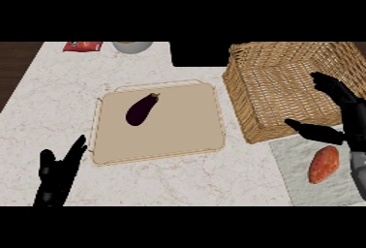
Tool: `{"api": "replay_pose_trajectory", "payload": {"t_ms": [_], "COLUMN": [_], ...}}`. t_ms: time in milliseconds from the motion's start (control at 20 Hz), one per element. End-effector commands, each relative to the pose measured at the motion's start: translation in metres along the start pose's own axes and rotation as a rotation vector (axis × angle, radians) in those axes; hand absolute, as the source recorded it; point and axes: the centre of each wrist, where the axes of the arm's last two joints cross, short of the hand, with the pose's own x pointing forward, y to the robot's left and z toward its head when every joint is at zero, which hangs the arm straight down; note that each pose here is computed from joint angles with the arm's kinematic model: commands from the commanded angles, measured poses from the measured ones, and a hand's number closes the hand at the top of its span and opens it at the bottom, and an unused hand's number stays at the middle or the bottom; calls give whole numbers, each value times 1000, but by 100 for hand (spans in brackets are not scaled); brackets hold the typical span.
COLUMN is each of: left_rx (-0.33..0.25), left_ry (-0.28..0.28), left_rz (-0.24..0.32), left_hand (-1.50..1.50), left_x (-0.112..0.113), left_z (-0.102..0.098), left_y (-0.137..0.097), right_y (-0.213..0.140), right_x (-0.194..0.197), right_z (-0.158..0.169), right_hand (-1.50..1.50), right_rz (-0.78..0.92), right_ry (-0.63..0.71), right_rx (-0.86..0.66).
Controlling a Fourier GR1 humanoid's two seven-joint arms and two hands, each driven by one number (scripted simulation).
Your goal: Pick the sweet potato from the placemat and place it in the basket
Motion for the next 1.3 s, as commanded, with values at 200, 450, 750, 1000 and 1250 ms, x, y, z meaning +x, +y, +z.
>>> {"api": "replay_pose_trajectory", "payload": {"t_ms": [200,450,750,1000,1250], "left_rx": [6,-9,-10,-8,-20], "left_ry": [94,98,98,79,83], "left_rz": [32,47,37,35,38], "left_hand": [0,0,0,0,0], "left_x": [-16,-27,-26,-25,-20], "left_z": [7,17,20,12,11], "left_y": [-3,0,-2,5,3], "right_y": [-109,-148,-170,-184,-188], "right_x": [68,139,161,179,162], "right_z": [-16,-11,-7,4,11], "right_hand": [-150,-150,-150,-150,-150], "right_rz": [575,670,722,760,713], "right_ry": [195,258,449,492,499], "right_rx": [-4,139,396,493,467]}}
